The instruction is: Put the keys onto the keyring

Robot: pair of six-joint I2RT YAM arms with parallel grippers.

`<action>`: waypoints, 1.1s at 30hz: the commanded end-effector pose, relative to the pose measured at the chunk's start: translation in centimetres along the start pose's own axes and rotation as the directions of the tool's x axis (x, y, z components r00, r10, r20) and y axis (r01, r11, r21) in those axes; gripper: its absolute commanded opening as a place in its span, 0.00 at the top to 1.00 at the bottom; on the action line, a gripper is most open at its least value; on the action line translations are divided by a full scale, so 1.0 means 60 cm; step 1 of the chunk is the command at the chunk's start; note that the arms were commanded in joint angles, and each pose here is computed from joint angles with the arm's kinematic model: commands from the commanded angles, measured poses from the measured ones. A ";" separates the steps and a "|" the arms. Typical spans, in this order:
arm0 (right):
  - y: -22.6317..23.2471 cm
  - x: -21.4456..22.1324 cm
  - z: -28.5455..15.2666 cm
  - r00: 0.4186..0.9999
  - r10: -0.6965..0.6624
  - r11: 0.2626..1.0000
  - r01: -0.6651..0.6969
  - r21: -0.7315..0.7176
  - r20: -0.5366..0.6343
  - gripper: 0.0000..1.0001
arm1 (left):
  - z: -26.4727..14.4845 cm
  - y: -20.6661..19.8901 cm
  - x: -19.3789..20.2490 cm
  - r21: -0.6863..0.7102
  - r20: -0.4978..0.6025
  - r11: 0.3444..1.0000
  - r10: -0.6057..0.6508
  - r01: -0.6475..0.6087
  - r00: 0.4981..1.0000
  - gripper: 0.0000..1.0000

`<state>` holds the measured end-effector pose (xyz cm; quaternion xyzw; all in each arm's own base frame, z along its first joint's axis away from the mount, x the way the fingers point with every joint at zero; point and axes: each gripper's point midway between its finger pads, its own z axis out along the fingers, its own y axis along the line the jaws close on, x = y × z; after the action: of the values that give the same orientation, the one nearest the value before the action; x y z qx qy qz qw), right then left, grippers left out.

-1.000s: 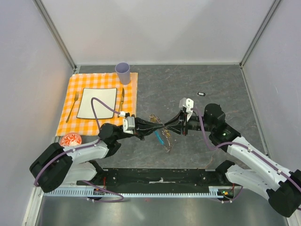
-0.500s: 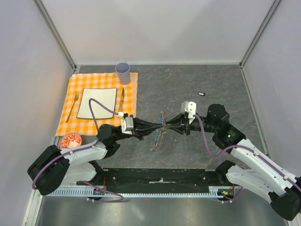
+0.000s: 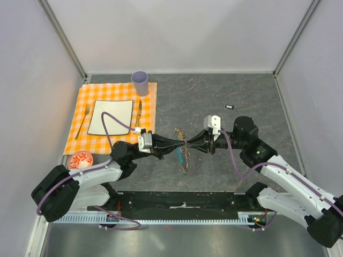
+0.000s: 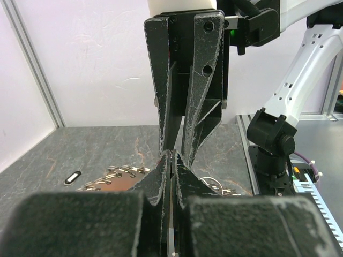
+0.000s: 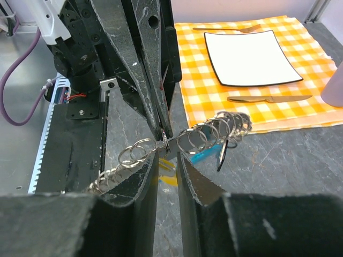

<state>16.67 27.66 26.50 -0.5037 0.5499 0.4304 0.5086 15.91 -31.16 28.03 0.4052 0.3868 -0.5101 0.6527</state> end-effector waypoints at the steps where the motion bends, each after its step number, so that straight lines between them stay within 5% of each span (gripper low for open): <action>1: 0.002 -0.055 0.001 0.993 -0.079 0.997 0.080 -0.018 0.083 0.73 | 0.008 -0.005 -0.060 0.018 0.131 0.995 0.096 -0.099 0.987 0.98; 10: -0.003 -0.057 0.005 0.993 -0.075 0.997 0.076 -0.013 0.088 0.80 | 0.007 -0.008 -0.062 0.023 0.135 0.995 0.096 -0.100 0.986 0.98; 14: -0.003 -0.052 0.006 0.994 -0.067 0.998 0.068 -0.015 0.081 0.98 | 0.006 -0.008 -0.061 0.022 0.132 0.995 0.098 -0.102 0.986 0.98; 17: -0.015 -0.050 0.000 0.995 -0.087 0.996 0.086 0.029 0.041 1.00 | 0.005 -0.003 -0.057 0.007 0.115 0.994 0.104 -0.105 0.988 0.98; 24: -0.066 -0.051 -0.057 0.957 -0.065 0.973 0.124 0.195 -0.282 1.00 | -0.018 0.026 0.008 -0.097 -0.072 0.990 0.094 -0.101 0.993 0.53; 33: -0.120 -0.061 -0.030 0.870 0.058 0.903 0.163 0.397 -0.489 1.00 | -0.044 0.041 0.008 -0.196 -0.095 0.974 0.093 -0.110 0.991 0.40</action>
<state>22.61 25.77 30.60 -0.5071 0.6883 0.2260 0.4669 17.58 -29.01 26.85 0.3844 0.4387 -0.4393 0.6832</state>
